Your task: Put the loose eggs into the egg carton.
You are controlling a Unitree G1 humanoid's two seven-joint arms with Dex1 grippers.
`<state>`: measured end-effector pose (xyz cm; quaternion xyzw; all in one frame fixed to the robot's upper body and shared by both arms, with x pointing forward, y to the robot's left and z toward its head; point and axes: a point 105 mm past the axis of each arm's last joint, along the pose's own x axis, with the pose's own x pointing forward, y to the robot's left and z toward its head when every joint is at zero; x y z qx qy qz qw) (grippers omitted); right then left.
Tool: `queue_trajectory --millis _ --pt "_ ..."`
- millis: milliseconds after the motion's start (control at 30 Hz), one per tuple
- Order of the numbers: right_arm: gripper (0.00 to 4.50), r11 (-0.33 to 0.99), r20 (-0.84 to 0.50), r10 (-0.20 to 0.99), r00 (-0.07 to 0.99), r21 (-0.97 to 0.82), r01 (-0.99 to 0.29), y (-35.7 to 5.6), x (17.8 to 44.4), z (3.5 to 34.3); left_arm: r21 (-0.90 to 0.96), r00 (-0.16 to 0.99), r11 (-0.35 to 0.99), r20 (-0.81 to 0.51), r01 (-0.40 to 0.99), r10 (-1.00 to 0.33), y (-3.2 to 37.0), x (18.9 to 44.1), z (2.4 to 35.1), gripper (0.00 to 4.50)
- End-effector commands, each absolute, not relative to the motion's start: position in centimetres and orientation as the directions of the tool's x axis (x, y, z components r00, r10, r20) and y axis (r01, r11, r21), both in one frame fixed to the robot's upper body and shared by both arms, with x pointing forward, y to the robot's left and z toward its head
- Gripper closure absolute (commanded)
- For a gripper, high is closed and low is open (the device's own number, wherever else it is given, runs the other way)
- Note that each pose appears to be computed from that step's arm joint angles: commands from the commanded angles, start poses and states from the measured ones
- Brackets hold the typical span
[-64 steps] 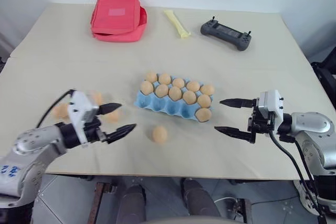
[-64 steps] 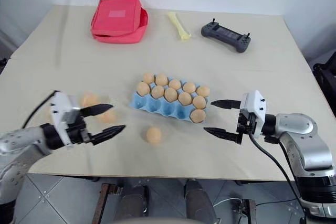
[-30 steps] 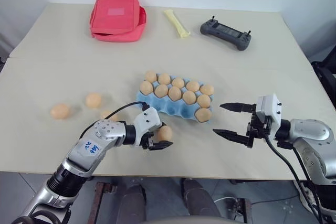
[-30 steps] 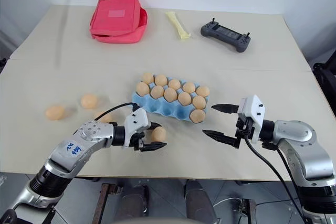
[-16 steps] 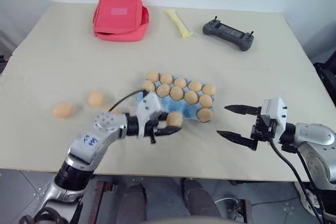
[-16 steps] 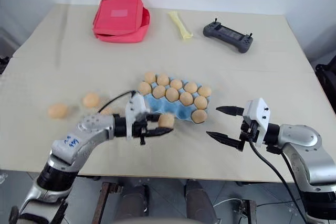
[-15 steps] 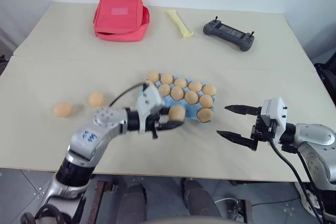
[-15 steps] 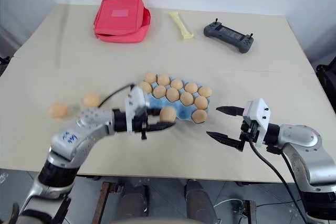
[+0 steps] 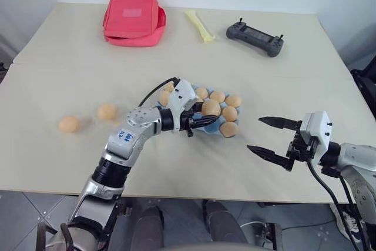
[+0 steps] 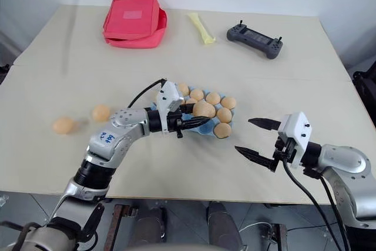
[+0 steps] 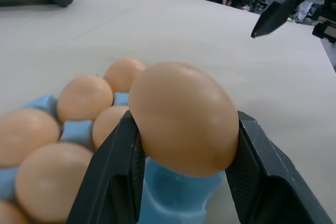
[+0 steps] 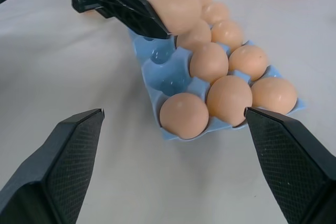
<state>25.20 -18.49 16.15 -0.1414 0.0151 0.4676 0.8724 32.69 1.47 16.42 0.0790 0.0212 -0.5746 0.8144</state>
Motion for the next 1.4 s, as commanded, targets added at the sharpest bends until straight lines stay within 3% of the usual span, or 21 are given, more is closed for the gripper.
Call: queue_trajectory --millis 33,233,300,567,767,933,1167,1400 --pt "0.0 0.541 -0.123 0.801 0.586 -0.272 -0.796 -18.6 24.8 17.4 0.144 0.308 0.292 -0.106 0.946 -0.945 0.6 32.6 17.1 2.39" --pt "0.0 0.555 -0.121 0.79 0.601 -0.274 -0.785 -18.7 24.7 17.4 0.153 0.305 0.284 -0.141 0.947 -0.942 0.6 32.9 16.4 0.48" --pt "0.0 0.557 -0.121 0.789 0.603 -0.274 -0.784 -18.8 24.7 17.3 0.152 0.306 0.285 -0.14 0.946 -0.942 0.6 32.9 16.5 0.05" --pt "0.0 0.553 -0.119 0.791 0.6 -0.28 -0.785 -18.8 25.1 17.5 0.171 0.331 0.313 -0.088 0.934 -0.94 1.3 32.6 17.9 0.05" --pt "0.0 0.529 -0.13 0.807 0.577 -0.278 -0.802 -18.7 25.3 17.5 0.113 0.321 0.31 -0.09 0.944 -0.943 5.2 30.0 18.3 0.05" --pt "0.0 0.502 -0.139 0.824 0.55 -0.273 -0.821 -18.5 25.7 17.6 0.104 0.421 0.411 -0.103 0.906 -0.901 9.9 28.5 18.1 0.05" --pt "0.0 0.458 -0.151 0.849 0.506 -0.267 -0.848 -18.1 26.5 17.6 0.077 0.643 0.639 -0.068 0.765 -0.762 17.4 26.7 18.3 0.05" --pt "0.0 0.415 -0.165 0.871 0.464 -0.261 -0.872 -17.7 27.2 17.6 0.019 0.767 0.775 -0.162 0.631 -0.621 23.0 22.9 15.3 0.05"
